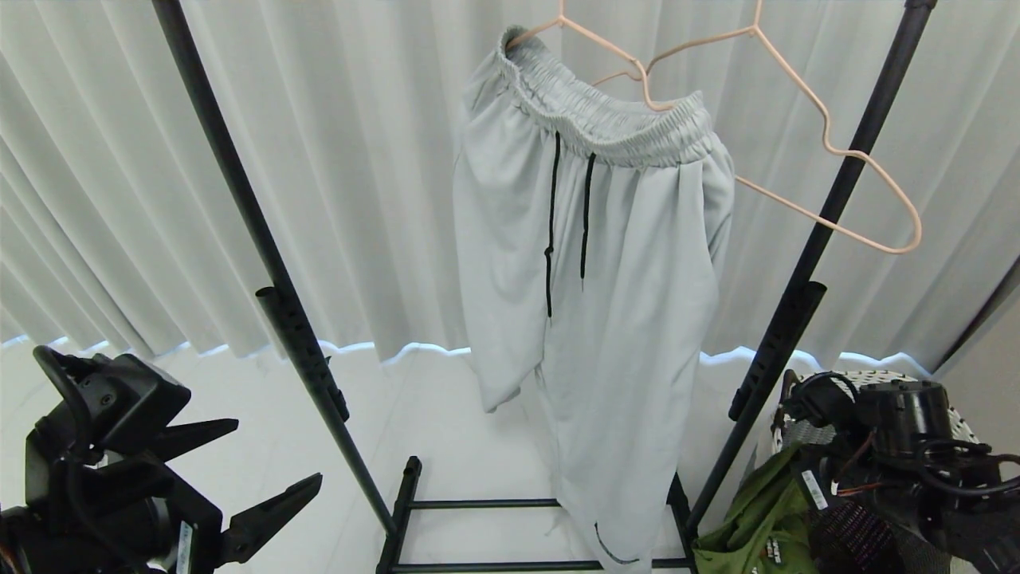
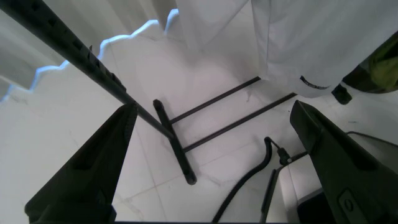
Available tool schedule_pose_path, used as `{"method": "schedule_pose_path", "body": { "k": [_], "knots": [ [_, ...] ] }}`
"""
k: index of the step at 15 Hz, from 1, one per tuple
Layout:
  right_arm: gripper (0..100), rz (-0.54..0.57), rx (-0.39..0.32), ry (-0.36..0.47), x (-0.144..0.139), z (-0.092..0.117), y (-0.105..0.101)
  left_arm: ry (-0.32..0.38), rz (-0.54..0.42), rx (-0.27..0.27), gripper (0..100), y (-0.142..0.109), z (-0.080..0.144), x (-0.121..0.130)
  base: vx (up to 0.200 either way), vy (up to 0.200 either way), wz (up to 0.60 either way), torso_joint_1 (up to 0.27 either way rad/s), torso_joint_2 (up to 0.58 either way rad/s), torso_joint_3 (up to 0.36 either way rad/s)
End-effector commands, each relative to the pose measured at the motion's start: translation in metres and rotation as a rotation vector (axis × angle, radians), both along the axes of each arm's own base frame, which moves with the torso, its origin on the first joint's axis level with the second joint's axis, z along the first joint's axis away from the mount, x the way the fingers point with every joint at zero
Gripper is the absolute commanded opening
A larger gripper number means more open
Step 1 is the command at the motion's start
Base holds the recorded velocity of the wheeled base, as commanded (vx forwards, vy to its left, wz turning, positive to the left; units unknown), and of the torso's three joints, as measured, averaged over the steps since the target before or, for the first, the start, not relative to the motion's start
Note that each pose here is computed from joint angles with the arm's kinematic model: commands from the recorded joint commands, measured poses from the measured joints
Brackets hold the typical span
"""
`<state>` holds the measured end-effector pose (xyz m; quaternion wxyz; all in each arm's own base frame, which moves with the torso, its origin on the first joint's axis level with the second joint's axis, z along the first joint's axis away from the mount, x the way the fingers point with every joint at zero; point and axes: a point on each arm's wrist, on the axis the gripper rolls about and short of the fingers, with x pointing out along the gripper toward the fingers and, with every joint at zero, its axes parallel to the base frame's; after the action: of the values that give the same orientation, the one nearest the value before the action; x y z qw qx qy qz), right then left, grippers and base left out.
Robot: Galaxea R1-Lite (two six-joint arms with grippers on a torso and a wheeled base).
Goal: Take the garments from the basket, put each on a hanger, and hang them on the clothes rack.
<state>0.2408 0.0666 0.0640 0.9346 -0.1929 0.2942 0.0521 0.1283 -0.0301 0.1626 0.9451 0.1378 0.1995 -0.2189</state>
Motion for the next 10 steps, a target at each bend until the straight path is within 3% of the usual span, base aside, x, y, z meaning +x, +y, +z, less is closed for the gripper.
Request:
{"method": "schedule_pose_path", "body": {
  "k": [1,2,3,5,10],
  "knots": [
    [0,0.065,0.044,-0.167,-0.024,0.055,0.007,-0.001,-0.001,0.003,100,0.000,-0.001,-0.001,0.000,0.000,0.00,0.000,0.00,0.000],
    [0,0.101,0.053,-0.210,-0.036,0.083,0.009,-0.011,-0.007,0.014,100,0.001,-0.001,-0.004,0.000,0.000,0.00,0.000,0.00,0.000],
    [0,0.123,0.065,-0.237,-0.042,0.098,0.012,-0.014,-0.008,0.030,100,0.001,-0.003,-0.006,0.000,0.000,0.00,0.000,0.00,0.000],
    [0,0.172,0.075,-0.277,-0.055,0.119,0.017,-0.022,0.002,0.045,100,0.003,-0.006,-0.012,-0.200,0.000,0.00,0.007,0.00,0.000],
    [0,0.289,0.023,-0.302,-0.078,0.133,0.024,-0.036,0.003,0.041,100,0.004,-0.007,-0.018,-0.200,0.000,0.00,0.002,0.00,0.003]
  ]
}}
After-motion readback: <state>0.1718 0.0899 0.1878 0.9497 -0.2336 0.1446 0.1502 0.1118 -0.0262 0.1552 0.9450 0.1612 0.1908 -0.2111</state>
